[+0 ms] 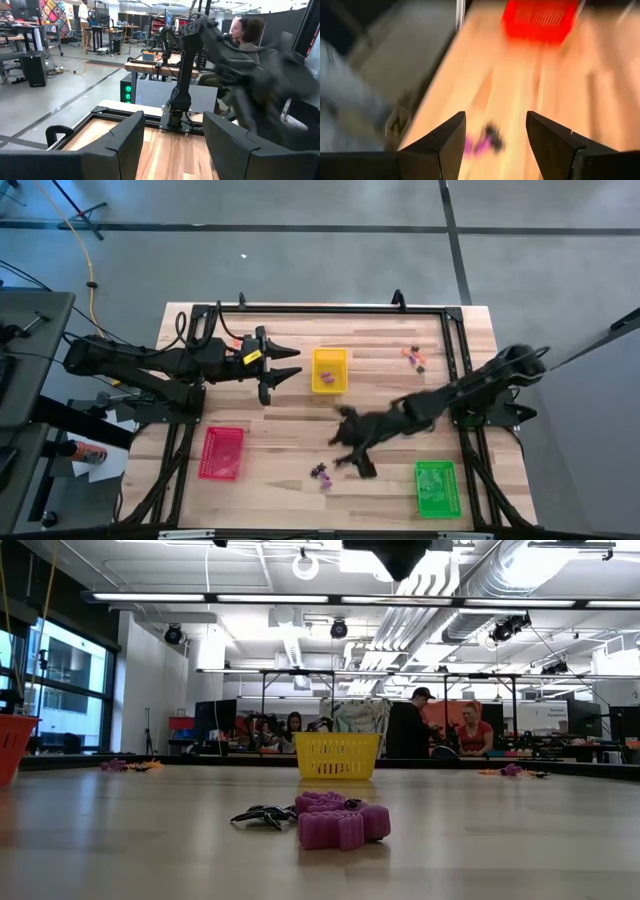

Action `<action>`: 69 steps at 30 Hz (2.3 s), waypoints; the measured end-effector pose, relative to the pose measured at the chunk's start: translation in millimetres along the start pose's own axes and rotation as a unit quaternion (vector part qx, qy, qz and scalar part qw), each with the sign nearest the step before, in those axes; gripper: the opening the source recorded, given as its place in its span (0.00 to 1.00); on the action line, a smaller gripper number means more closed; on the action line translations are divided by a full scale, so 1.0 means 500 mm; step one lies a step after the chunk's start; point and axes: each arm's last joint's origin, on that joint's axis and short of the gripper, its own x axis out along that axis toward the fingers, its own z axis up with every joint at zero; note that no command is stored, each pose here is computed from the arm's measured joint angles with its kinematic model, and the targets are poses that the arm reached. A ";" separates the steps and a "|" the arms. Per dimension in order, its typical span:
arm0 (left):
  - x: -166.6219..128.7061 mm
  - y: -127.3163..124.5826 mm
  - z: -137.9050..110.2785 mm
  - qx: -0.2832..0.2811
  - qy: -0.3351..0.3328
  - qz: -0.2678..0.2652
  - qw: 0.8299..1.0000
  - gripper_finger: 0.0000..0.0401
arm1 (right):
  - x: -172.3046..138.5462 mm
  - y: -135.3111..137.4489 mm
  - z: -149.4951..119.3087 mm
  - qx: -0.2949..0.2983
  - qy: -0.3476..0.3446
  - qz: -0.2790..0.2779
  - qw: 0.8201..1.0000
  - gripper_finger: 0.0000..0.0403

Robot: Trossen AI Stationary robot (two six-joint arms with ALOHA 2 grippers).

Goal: Sort Halloween decoration
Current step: Put the skeleton toy into the yellow bin

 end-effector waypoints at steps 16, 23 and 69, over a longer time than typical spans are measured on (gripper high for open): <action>0.000 0.000 0.000 0.001 0.000 0.000 1.000 0.47 | 0.233 0.054 -0.001 -0.022 0.137 0.008 0.990 0.51; 0.000 0.000 -0.001 0.001 0.002 0.000 1.000 0.47 | 0.251 0.061 -0.059 -0.018 0.195 0.051 0.979 0.51; 0.000 0.000 -0.001 0.000 0.003 0.002 1.000 0.47 | 0.280 0.074 -0.107 -0.046 0.215 0.014 0.975 0.05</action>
